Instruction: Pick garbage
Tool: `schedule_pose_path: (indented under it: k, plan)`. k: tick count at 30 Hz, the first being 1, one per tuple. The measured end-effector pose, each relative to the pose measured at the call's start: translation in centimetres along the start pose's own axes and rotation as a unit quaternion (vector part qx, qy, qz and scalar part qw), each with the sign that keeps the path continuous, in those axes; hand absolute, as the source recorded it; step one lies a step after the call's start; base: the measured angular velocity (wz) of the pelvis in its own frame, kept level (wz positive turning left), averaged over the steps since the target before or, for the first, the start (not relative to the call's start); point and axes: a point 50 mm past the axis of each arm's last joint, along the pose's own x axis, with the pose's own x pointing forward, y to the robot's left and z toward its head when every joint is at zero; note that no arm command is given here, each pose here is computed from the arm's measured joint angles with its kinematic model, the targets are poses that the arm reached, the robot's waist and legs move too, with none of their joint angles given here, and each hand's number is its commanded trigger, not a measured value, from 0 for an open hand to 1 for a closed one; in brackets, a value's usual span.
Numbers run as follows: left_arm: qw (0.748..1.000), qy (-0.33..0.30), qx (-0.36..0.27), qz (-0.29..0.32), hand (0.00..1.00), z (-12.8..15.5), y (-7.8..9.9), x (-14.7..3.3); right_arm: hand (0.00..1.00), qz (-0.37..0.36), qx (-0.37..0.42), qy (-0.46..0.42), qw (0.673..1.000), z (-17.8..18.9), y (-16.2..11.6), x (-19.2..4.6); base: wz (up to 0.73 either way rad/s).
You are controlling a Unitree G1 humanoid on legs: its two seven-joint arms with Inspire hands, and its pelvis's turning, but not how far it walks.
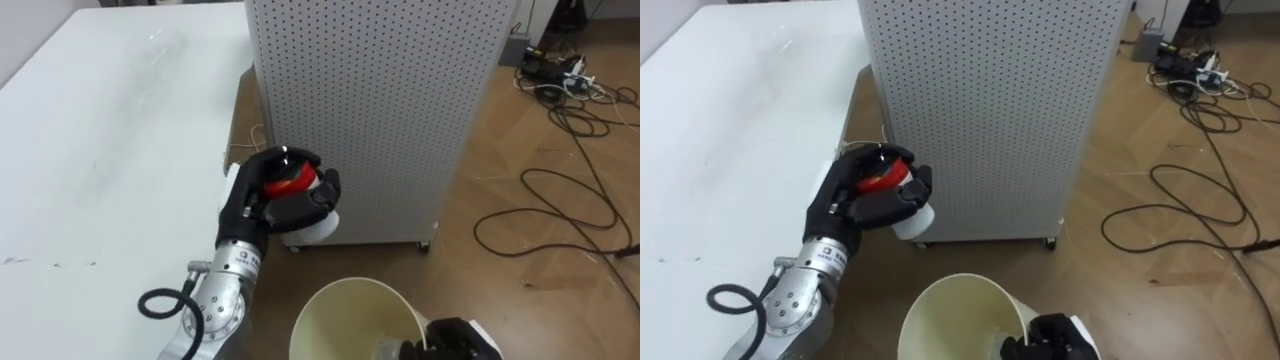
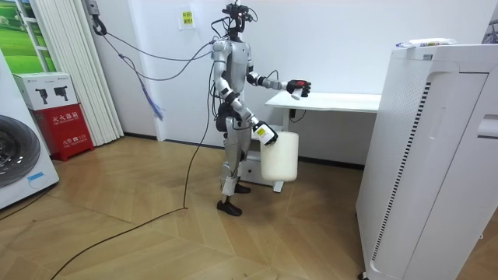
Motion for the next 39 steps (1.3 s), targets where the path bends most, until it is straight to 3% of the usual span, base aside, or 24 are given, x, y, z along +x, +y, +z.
schedule_pose_path:
  k: [9,18,19,20,21,22,23,24,39]
  plan:
    - [0.998,0.011,0.001,-0.062,1.00,-0.7,-1.0,-1.0,1.00,-0.015,-0.004,-0.005,1.000,0.3,-0.3,0.1,-0.02]
    - [0.996,0.041,0.022,-0.081,1.00,-2.2,0.1,-2.3,1.00,-0.022,0.007,-0.030,0.999,1.7,-1.2,0.4,0.01]
    - [0.995,0.041,0.023,-0.083,0.94,-2.2,0.1,-2.4,1.00,-0.022,0.007,-0.030,0.999,1.7,-1.2,0.4,0.00]
    - [0.995,0.042,0.027,-0.086,0.65,-2.2,0.3,-2.4,1.00,-0.022,0.007,-0.031,0.999,1.8,-1.3,0.5,0.00]
    - [0.995,0.042,0.029,-0.087,0.57,-2.2,0.4,-2.4,1.00,-0.021,0.006,-0.032,0.999,1.8,-1.3,0.4,0.00]
    - [0.995,0.042,0.030,-0.088,0.42,-2.2,0.5,-2.4,1.00,-0.020,0.005,-0.032,0.999,1.8,-1.4,0.4,0.00]
    - [0.994,0.043,0.030,-0.091,0.07,-2.2,0.5,-2.4,1.00,-0.018,0.004,-0.032,0.999,1.8,-1.4,0.4,0.00]
    - [0.994,0.044,0.031,-0.094,0.00,-2.3,0.5,-2.5,1.00,-0.016,0.003,-0.032,0.999,1.8,-1.4,0.4,0.00]
    - [0.992,0.040,0.016,-0.116,0.00,-2.5,-0.6,-2.8,1.00,0.010,-0.014,-0.040,0.999,2.0,-0.7,0.5,0.00]
